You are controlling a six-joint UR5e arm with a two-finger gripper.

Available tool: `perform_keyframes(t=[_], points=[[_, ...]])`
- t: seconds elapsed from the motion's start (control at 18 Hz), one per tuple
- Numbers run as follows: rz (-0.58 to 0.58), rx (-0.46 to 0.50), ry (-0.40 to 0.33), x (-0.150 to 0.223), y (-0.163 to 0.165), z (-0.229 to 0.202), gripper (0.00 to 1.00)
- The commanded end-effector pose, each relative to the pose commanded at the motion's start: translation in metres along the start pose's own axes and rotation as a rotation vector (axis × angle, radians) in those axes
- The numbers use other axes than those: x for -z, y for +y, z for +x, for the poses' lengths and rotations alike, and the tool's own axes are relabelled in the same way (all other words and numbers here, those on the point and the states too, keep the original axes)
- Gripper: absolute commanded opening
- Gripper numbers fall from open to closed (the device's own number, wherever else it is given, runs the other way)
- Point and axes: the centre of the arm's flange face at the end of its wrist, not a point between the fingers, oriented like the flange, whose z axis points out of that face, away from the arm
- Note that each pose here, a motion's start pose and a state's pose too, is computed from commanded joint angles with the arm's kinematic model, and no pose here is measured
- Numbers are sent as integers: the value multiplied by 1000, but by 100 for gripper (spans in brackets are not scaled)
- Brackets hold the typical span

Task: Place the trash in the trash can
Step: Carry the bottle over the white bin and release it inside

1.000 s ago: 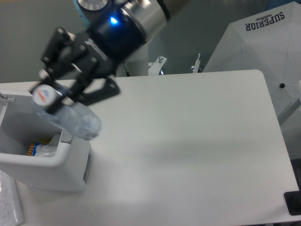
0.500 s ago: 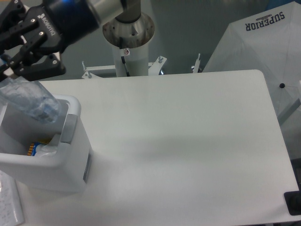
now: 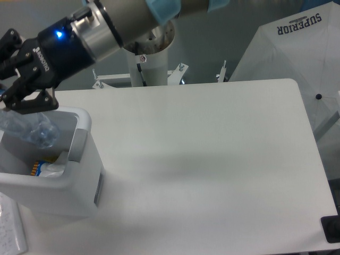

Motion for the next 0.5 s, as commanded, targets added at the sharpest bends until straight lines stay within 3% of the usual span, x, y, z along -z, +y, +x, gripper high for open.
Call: perform_keyframes(t=[0.11, 0.17, 0.28, 0.33, 0.39, 0.5], points=[[-10, -11, 4, -6, 10, -6, 6], [-14, -11, 6, -8, 16, -8, 16], [-22, -17, 4, -10, 23, -8, 25], [-24, -21, 5, -10, 26, -8, 38], [-23, -29, 3, -9, 26, -7, 60], [-23, -38, -1, -8, 22, -6, 67]])
